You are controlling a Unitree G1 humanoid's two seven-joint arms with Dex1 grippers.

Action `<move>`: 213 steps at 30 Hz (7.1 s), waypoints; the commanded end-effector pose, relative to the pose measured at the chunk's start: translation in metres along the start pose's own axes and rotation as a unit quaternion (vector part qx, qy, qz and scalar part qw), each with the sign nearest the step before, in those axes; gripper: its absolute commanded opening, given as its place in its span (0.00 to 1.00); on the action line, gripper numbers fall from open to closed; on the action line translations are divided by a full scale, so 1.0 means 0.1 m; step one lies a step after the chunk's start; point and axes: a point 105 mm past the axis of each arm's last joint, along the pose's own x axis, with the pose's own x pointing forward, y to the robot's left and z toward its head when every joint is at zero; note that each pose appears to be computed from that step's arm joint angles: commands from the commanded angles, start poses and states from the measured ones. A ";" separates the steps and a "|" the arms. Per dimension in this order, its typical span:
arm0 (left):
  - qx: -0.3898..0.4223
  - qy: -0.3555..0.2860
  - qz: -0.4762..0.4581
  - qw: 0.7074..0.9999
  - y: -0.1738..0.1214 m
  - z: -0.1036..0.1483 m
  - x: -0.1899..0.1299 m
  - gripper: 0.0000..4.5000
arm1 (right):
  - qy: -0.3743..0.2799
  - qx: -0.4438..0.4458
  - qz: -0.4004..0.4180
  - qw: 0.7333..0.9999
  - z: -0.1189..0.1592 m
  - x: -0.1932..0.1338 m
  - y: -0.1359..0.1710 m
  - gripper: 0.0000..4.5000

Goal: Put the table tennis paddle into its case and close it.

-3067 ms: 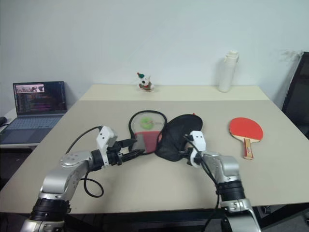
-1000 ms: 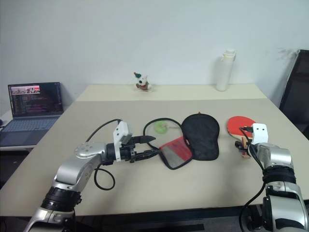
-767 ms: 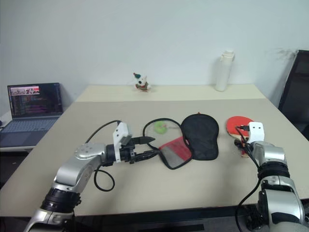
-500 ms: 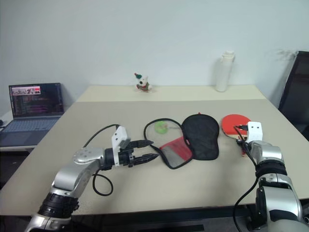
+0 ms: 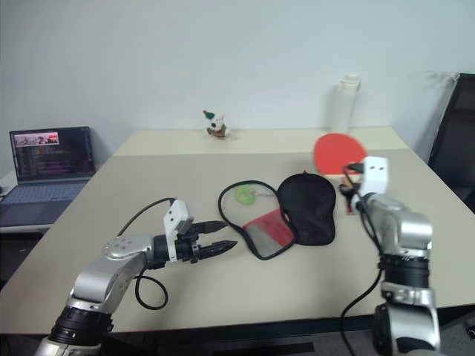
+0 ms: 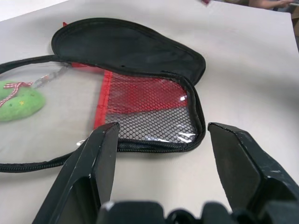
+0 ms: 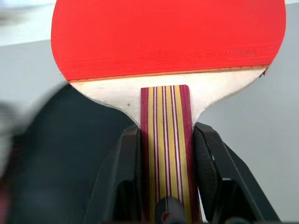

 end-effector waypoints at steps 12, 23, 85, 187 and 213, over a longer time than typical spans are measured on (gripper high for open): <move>0.029 -0.018 -0.007 0.999 -0.01 0.16 0.03 0.73 | 0.022 -0.009 0.021 0.999 -0.29 0.20 0.34 0.25; 0.026 -0.017 -0.003 1.000 -0.01 0.14 0.03 0.73 | 0.033 -0.015 0.014 0.999 -0.33 0.32 0.31 0.25; 0.081 -0.057 0.050 0.994 0.48 0.73 1.41 0.01 | 0.006 -0.142 0.238 0.961 0.02 -1.21 0.20 1.00; 0.011 0.045 -0.002 0.999 0.03 -0.49 -0.47 0.00 | 0.219 -0.021 0.320 0.922 -1.33 -0.76 1.01 0.00; -0.004 -0.001 0.054 0.999 0.19 0.01 -0.24 0.00 | 0.002 -0.077 0.354 0.932 -0.38 -0.90 0.94 0.99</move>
